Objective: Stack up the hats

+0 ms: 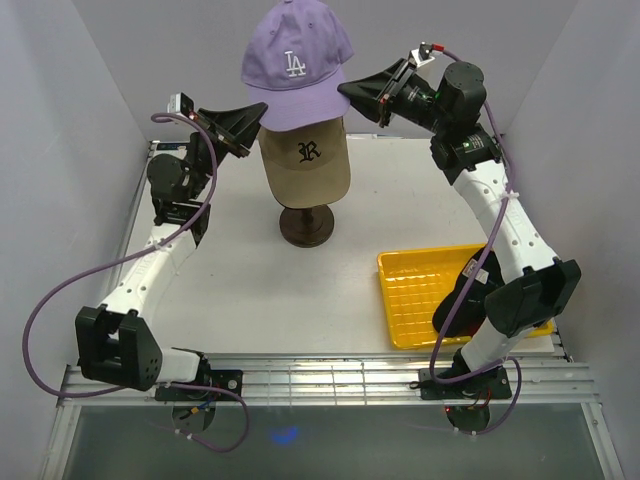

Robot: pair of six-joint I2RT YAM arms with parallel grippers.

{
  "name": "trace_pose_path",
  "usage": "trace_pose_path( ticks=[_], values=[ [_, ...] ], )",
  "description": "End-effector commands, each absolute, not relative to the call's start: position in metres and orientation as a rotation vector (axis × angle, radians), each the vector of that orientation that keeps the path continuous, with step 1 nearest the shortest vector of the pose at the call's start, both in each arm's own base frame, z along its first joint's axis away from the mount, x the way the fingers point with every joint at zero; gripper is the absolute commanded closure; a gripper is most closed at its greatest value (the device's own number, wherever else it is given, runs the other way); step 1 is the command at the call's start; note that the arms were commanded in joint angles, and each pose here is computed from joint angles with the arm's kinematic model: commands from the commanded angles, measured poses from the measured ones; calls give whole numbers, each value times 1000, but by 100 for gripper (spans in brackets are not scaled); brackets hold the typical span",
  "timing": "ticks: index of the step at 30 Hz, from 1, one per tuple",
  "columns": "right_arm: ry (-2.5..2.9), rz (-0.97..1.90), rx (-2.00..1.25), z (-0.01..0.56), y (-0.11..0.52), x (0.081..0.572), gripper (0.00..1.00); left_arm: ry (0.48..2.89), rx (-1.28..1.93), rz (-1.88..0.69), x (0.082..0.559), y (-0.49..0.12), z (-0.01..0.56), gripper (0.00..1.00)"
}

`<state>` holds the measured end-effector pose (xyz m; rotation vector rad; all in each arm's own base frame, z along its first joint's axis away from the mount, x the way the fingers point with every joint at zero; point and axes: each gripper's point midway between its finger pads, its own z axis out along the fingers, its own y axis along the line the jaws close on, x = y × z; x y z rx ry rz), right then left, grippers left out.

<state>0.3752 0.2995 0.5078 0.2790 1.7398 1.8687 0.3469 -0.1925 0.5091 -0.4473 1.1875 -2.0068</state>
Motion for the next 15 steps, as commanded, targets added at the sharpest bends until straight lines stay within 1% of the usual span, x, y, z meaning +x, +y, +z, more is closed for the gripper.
trace_pose_path(
  ticks=[1,15],
  values=[
    [1730,1843,187,509,301,365,90,1207,-291,-2020,308,-199,520,100],
    [1798,1812,164,485,307,354,91,1268,-306,-1999,298,-200,489,100]
  ],
)
